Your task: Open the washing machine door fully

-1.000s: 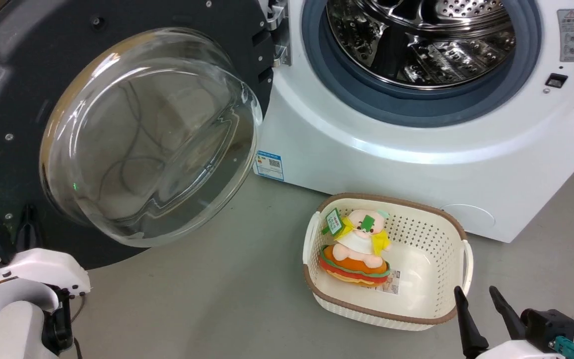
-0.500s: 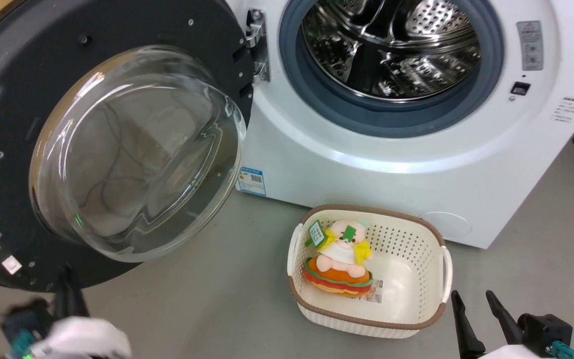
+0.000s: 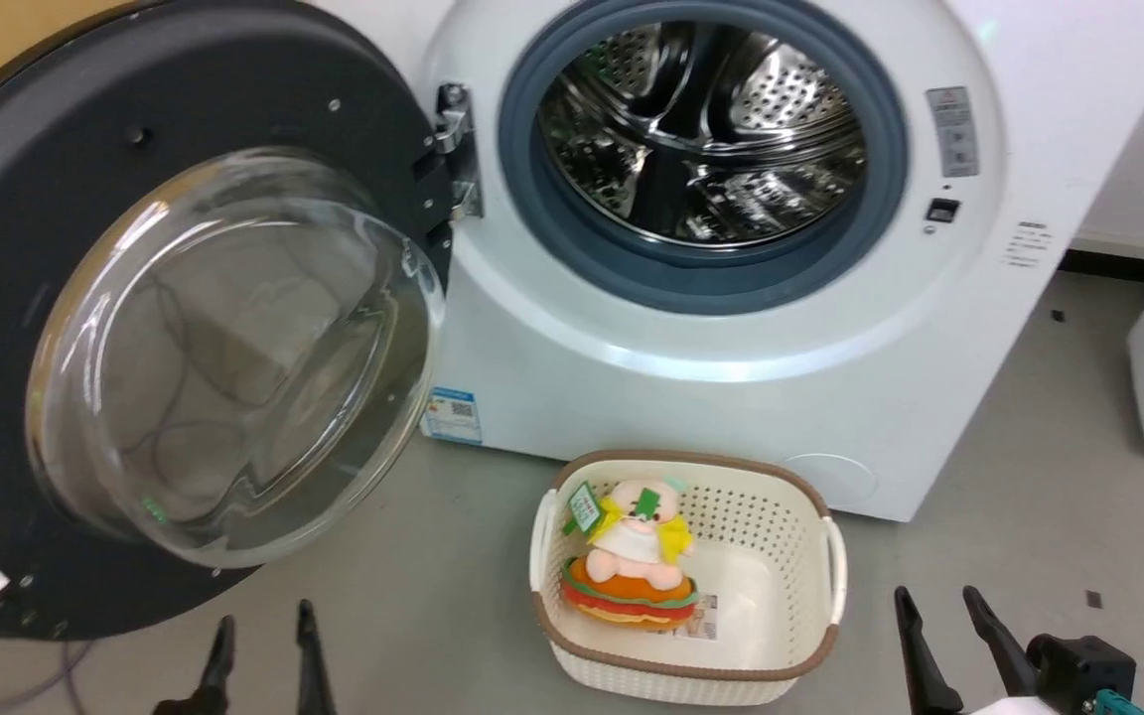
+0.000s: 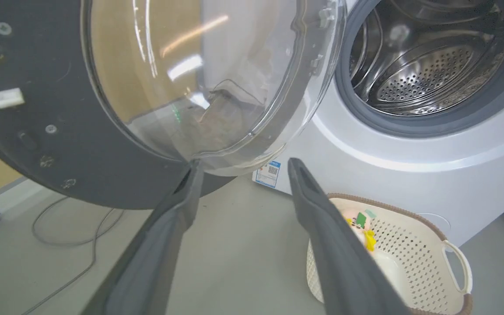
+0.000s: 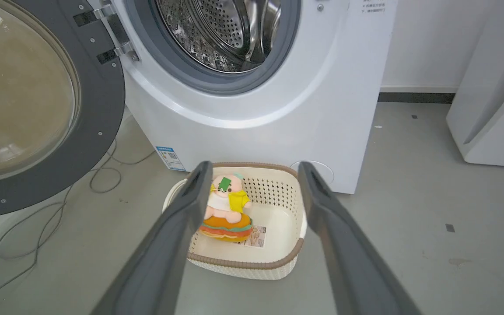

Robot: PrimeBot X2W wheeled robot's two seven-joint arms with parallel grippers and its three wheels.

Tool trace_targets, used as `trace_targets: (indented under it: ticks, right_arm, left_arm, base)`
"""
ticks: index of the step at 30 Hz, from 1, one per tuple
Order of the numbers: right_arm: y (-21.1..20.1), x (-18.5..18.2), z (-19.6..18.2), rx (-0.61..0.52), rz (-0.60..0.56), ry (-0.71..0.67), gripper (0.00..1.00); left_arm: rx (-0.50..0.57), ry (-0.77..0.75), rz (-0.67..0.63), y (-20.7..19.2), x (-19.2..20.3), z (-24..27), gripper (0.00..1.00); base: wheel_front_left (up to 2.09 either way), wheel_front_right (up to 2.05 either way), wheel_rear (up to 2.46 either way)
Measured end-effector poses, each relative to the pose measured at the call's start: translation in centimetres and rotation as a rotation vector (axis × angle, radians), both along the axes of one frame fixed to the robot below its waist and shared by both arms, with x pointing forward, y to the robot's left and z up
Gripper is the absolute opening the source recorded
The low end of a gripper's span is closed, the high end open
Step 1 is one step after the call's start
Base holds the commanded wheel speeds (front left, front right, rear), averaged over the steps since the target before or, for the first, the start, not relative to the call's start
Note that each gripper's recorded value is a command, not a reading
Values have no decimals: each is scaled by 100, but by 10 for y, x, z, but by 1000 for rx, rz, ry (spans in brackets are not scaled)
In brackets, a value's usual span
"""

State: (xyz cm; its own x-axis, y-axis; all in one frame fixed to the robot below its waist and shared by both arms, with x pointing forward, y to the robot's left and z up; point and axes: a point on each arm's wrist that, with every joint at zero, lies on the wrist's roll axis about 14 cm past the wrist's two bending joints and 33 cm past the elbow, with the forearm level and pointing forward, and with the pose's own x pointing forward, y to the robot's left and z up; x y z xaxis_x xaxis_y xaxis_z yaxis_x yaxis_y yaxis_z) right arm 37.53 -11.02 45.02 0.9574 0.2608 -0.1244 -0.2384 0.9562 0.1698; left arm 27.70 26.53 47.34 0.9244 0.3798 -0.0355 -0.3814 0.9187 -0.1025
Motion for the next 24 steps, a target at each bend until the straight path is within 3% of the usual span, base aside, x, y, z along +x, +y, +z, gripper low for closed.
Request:
trace_targets:
  ticks: [13, 24]
  right_arm:
    - [-45, -11, 28, -87, -114, -92, 100]
    - [-62, -27, 25, -97, -165, -68, 100]
  left_arm:
    - [125, -46, -346, -80, 52, 19, 100]
    - [132, -15, -423, -100, 67, 9, 100]
  base:
    - [0, 0, 0]
    - [0, 0, 0]
